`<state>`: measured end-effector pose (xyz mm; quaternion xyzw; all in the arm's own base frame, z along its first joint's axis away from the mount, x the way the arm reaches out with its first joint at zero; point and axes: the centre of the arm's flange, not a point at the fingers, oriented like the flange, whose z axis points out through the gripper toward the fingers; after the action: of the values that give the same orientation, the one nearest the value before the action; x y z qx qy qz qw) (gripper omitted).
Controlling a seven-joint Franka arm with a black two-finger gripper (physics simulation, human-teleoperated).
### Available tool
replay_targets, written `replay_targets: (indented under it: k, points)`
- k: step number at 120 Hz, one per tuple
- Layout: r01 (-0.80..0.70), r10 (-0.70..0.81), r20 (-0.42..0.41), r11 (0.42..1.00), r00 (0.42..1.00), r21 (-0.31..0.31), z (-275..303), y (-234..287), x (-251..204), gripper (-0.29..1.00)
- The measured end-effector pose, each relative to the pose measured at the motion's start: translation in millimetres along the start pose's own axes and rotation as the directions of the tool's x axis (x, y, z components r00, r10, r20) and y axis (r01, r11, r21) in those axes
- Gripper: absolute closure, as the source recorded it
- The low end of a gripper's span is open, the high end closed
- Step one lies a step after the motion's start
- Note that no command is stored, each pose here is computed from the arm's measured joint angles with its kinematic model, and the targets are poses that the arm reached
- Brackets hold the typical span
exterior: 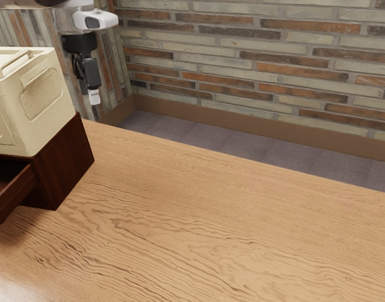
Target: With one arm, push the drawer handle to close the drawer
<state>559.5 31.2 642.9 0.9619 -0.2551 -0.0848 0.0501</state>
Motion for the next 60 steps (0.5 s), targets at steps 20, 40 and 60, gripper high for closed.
replay_targets:
  k: [20, 40, 60]
  points:
    - [-0.102, 0.105, -0.058, 0.994, 0.993, 0.049, -13.7, 0.6, 1.5, 0.00]
    - [0.382, -0.339, -0.194, 0.885, 0.920, 0.265, -127.5, -20.9, -300.0, 0.00]
    - [0.699, -0.700, 0.025, 0.709, 0.713, -0.096, 185.0, -131.0, -474.3, 0.00]
